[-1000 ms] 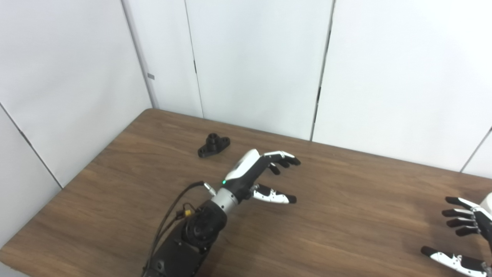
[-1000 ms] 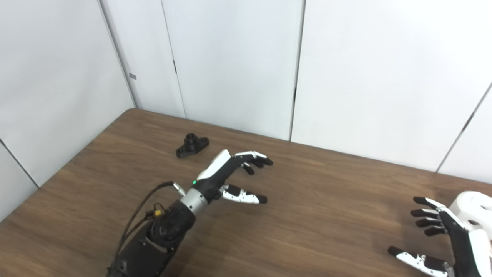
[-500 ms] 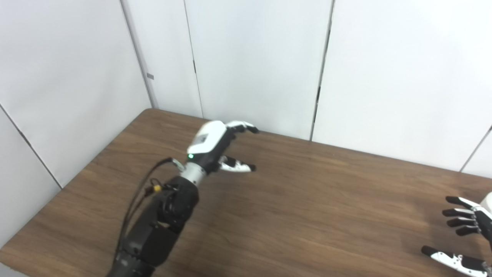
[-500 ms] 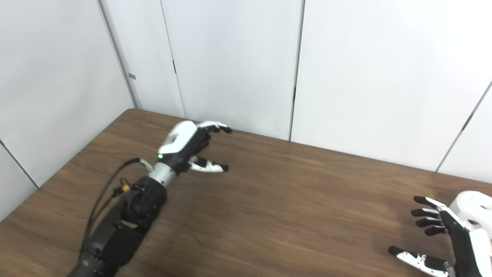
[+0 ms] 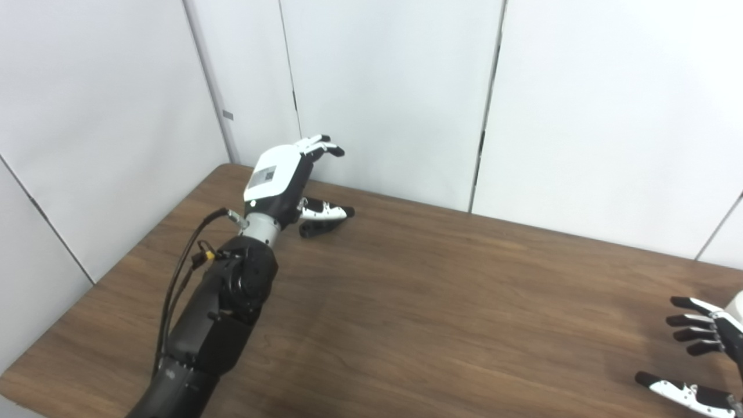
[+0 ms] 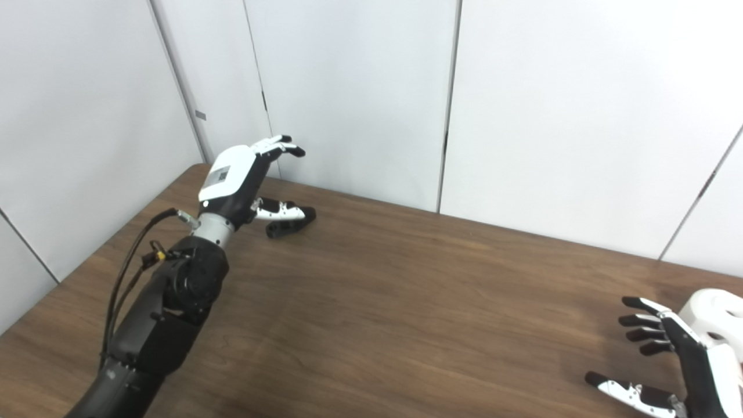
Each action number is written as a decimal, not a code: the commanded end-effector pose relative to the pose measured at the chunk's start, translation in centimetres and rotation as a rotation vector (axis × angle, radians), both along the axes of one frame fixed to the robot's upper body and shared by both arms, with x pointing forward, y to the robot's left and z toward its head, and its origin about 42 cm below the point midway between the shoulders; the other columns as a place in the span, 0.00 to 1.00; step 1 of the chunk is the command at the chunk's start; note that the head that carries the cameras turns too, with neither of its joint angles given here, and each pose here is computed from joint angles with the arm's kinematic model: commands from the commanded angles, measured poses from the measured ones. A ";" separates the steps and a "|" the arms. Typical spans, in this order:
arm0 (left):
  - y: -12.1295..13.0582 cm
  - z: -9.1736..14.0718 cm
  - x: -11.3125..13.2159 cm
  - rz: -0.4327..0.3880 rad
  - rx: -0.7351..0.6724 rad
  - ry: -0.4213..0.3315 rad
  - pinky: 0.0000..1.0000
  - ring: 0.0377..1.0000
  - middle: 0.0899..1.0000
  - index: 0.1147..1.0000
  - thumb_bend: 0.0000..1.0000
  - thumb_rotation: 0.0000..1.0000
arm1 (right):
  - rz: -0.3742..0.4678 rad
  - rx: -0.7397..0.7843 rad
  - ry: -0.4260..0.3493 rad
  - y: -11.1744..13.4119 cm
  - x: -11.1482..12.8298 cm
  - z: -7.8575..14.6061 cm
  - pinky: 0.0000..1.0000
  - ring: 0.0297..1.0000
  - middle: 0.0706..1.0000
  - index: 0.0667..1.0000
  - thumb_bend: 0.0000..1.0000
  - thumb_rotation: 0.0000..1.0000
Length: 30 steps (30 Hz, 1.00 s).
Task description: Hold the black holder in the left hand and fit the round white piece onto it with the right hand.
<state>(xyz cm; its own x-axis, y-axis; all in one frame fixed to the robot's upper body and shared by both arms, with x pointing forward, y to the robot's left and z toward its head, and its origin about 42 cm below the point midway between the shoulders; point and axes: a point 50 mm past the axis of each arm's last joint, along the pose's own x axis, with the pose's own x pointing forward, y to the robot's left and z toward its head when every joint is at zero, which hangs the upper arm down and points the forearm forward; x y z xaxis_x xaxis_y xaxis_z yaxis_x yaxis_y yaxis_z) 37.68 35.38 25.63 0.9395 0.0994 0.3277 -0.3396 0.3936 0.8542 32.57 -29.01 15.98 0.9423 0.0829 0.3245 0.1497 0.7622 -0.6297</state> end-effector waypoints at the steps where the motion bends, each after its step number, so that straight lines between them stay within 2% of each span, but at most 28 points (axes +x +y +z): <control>1: 1.0 2.6 0.9 0.047 0.042 -0.074 0.90 0.98 0.95 0.74 0.93 0.15 | 0.005 -0.008 -0.072 -0.3 0.6 2.1 0.51 0.59 0.63 0.73 0.70 0.00; 5: 1.8 2.3 1.3 0.101 0.049 -0.062 0.90 1.00 0.98 0.73 0.96 0.16 | 0.003 0.002 -0.064 -0.3 0.6 2.1 0.52 0.59 0.64 0.73 0.69 0.00; 12: 3.3 1.5 2.4 0.188 0.085 -0.008 0.94 1.00 1.00 0.70 1.00 0.31 | 0.003 0.009 -0.069 -0.5 0.5 2.0 0.52 0.59 0.63 0.73 0.69 0.00; 15: 3.8 1.3 2.9 0.214 0.101 0.018 0.91 1.00 1.00 0.69 1.00 0.35 | -0.002 0.016 -0.067 -0.5 0.4 2.1 0.53 0.59 0.64 0.73 0.69 0.00; 19: 4.2 0.9 3.4 0.234 0.120 0.056 0.90 1.00 1.00 0.69 1.00 0.40 | -0.003 0.014 -0.073 -0.6 0.3 2.1 0.53 0.59 0.63 0.73 0.69 0.00; 22: 4.3 0.5 3.7 0.264 0.136 0.086 0.85 1.00 1.00 0.69 1.00 0.43 | -0.004 0.011 -0.080 -0.7 0.2 2.2 0.51 0.58 0.63 0.73 0.69 0.00; 24: 4.3 0.3 3.9 0.269 0.135 0.103 0.87 1.00 1.00 0.69 1.00 0.40 | -0.005 0.012 -0.079 -0.7 0.2 2.2 0.50 0.57 0.63 0.73 0.68 0.00; 30: 4.7 -0.9 4.4 0.261 0.128 0.146 0.88 1.00 1.00 0.70 1.00 0.44 | -0.010 0.011 -0.072 -0.9 0.0 2.3 0.49 0.57 0.63 0.73 0.68 0.00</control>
<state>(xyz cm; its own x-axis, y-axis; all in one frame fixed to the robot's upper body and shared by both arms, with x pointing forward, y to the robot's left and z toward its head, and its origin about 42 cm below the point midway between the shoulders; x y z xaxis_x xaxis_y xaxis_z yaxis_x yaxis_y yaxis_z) 41.02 39.12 21.37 0.9411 0.3183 0.1137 -0.1971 0.2434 0.9497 32.12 -29.59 16.22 0.9441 0.0676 0.3228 0.1568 0.7692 -0.6195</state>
